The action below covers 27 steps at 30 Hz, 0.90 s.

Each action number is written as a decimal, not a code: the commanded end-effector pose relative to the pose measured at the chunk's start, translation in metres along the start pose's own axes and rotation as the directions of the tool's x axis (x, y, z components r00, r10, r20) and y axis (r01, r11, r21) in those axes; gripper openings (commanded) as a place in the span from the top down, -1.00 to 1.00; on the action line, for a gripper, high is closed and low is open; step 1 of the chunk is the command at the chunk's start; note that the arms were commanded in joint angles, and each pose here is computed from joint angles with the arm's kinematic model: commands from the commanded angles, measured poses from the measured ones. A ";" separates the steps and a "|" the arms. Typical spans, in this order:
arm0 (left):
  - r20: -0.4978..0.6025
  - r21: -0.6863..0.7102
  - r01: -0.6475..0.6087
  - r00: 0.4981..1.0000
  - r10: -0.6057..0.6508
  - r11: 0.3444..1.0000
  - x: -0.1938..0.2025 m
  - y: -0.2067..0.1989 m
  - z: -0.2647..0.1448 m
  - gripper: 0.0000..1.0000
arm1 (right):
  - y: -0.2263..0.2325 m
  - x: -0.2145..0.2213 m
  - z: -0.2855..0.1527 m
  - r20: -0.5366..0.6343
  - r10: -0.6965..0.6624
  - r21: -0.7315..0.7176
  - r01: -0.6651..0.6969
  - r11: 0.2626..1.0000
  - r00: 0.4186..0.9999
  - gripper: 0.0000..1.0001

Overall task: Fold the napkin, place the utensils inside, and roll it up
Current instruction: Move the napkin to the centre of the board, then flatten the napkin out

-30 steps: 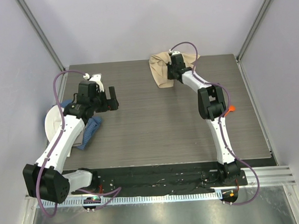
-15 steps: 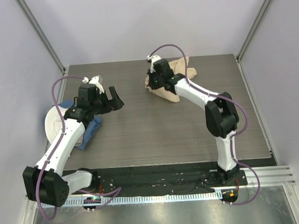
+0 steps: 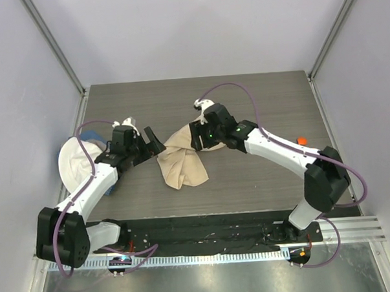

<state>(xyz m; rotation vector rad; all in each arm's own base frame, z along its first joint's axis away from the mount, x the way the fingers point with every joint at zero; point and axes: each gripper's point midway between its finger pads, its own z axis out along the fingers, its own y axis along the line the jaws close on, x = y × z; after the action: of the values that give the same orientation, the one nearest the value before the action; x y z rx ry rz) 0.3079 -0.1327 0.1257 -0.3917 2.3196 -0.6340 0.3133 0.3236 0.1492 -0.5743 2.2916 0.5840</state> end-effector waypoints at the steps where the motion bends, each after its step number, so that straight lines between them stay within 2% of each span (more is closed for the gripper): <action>1: 0.055 -0.032 -0.034 0.998 0.035 0.999 -0.008 0.004 0.009 -0.84 | -0.020 -0.001 -0.026 0.042 0.095 0.118 -0.099 0.988 0.995 -0.31; 3: 0.065 -0.080 -0.048 0.996 0.054 0.996 -0.008 0.012 0.013 -0.84 | -0.021 0.023 -0.021 -0.016 0.131 0.121 -0.128 0.984 0.991 -0.31; 7: 0.038 -0.082 -0.095 0.994 0.098 0.992 -0.002 0.006 0.024 -0.83 | -0.022 0.055 -0.014 -0.083 0.219 0.130 -0.207 0.970 0.972 -0.20; 12: 0.002 -0.142 -0.159 0.987 0.161 0.977 0.004 0.009 0.044 -0.79 | -0.023 0.089 -0.006 -0.158 0.252 0.156 -0.228 0.961 0.955 -0.15; 22: -0.063 -0.159 -0.215 0.976 0.207 0.964 0.012 0.005 0.071 -0.61 | -0.009 0.124 0.009 -0.254 0.263 0.153 -0.230 0.961 0.931 -0.12; 27: -0.058 -0.170 -0.226 0.974 0.219 0.959 0.011 0.005 0.075 -0.49 | -0.012 0.127 0.021 -0.280 0.260 0.173 -0.218 0.960 0.924 -0.11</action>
<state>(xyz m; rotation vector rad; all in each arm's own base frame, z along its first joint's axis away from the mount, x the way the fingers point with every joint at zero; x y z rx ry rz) 0.3305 -0.1547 0.0530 -0.2172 2.5004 -0.3463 0.2382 0.2860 0.0417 -0.3520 2.6977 0.4584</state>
